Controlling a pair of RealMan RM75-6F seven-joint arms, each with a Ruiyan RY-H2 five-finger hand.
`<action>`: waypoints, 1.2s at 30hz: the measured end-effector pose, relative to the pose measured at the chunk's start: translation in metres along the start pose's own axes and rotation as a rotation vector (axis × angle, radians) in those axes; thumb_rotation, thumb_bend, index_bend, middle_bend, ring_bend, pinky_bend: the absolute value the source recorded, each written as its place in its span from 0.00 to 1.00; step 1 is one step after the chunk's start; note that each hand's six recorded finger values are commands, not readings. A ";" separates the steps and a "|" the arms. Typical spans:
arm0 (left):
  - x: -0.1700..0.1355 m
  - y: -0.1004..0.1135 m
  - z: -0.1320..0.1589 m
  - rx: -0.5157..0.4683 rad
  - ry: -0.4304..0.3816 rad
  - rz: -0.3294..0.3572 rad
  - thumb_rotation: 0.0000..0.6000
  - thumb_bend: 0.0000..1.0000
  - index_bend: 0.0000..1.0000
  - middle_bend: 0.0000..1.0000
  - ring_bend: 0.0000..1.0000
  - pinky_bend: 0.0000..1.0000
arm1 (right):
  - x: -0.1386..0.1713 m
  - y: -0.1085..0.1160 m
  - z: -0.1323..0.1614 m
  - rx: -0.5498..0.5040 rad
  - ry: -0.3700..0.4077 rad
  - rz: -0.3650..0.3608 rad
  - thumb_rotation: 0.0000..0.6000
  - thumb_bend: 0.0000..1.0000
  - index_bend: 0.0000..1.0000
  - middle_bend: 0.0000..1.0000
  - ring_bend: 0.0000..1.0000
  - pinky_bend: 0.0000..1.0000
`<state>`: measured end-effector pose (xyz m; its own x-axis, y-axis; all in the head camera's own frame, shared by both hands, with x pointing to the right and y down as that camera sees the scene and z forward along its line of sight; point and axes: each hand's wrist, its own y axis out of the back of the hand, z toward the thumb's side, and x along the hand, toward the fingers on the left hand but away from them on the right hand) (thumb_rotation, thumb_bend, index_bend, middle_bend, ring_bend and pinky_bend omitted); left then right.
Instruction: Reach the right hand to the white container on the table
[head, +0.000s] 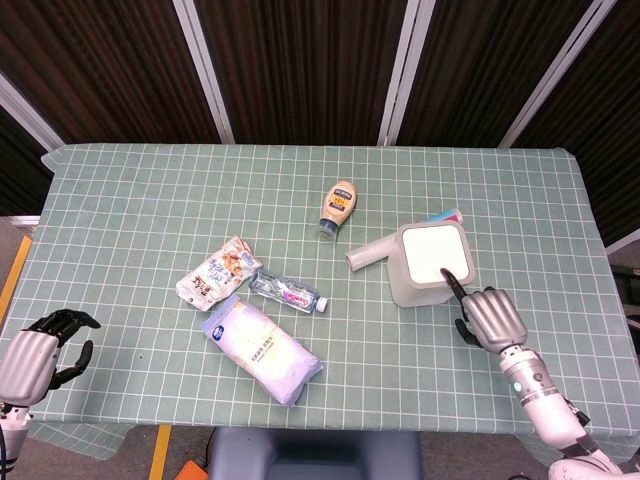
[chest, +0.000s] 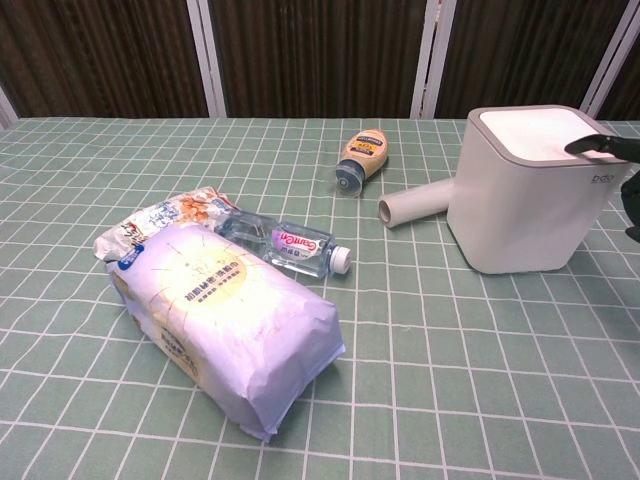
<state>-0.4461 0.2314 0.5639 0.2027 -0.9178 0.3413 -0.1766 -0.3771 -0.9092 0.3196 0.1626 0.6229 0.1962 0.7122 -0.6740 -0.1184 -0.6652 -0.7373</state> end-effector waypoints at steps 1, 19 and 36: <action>0.000 0.000 0.000 0.000 0.000 0.000 1.00 0.51 0.42 0.40 0.32 0.49 | 0.000 0.000 0.000 -0.001 0.000 0.002 1.00 0.54 0.00 0.69 0.68 0.58; 0.000 -0.002 0.001 0.004 -0.004 -0.008 1.00 0.51 0.42 0.40 0.32 0.49 | 0.018 0.023 -0.007 -0.049 0.006 -0.144 1.00 0.54 0.00 0.69 0.68 0.58; 0.001 -0.005 0.003 0.013 -0.006 -0.022 1.00 0.51 0.42 0.40 0.32 0.49 | 0.076 0.047 -0.069 -0.150 -0.171 -0.489 1.00 0.40 0.00 0.11 0.03 0.00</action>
<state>-0.4422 0.2331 0.5685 0.2123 -0.9086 0.3596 -0.1598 -0.3954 -0.9045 0.3965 0.1697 0.5400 0.0308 0.9648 -0.2613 0.0901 -0.2631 -0.9606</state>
